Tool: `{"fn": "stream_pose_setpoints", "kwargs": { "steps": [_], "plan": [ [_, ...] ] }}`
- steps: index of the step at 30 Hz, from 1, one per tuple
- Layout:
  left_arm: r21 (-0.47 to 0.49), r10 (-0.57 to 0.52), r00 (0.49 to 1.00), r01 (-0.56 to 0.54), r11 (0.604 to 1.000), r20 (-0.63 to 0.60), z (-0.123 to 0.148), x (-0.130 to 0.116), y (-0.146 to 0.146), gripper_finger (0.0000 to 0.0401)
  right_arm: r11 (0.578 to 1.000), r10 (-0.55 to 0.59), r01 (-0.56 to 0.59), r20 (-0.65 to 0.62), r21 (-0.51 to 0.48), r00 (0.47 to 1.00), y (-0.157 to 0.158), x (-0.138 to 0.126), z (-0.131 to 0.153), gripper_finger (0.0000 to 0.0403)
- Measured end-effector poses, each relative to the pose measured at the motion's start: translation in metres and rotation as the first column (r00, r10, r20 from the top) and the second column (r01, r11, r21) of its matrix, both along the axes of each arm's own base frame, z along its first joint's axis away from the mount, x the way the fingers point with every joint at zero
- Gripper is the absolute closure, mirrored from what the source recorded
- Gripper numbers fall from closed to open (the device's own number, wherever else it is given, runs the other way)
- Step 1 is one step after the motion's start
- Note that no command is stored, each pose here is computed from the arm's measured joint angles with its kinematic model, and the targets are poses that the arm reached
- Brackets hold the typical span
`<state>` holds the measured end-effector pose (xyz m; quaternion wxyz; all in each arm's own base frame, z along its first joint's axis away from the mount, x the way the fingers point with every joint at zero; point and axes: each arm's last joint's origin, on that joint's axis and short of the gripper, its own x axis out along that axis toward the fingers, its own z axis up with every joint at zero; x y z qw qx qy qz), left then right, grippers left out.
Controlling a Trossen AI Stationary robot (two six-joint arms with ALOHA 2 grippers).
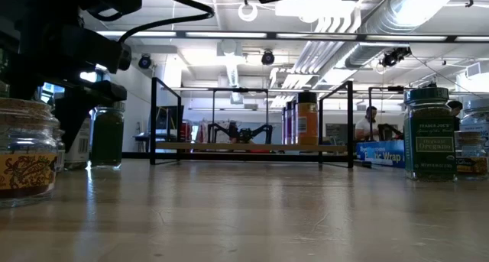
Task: Shelf spices
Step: Put the brown seasoning bottle on the shelf
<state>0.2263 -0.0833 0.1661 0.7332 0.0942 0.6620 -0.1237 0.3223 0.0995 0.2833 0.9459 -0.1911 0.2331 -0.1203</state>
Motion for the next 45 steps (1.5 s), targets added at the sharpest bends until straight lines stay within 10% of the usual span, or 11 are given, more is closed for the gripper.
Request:
{"fn": "stream_pose_setpoints", "kwargs": {
  "steps": [12, 23, 34, 45],
  "plan": [
    [-0.016, 0.101, 0.991, -0.1, 0.995, 0.087, 0.035, 0.027, 0.031, 0.023, 0.99, -0.139, 0.138, -0.073, -0.02, 0.988, 0.01, -0.034, 0.007, 0.033],
    [0.072, 0.244, 0.889, -0.293, 0.954, 0.387, 0.116, 0.117, 0.165, 0.023, 0.948, -0.306, 0.305, 0.0, 0.092, 0.952, 0.014, -0.086, 0.028, 0.033],
    [0.119, 0.335, 0.89, -0.386, 0.915, 0.31, 0.083, 0.195, 0.28, 0.023, 0.932, -0.339, 0.333, 0.024, 0.146, 0.94, 0.014, -0.087, 0.029, 0.033],
    [0.118, 0.364, 0.868, -0.423, 0.898, 0.339, 0.057, 0.215, 0.321, 0.0224, 0.93, -0.342, 0.334, 0.025, 0.152, 0.939, 0.014, -0.086, 0.028, 0.033]
  ]
}}
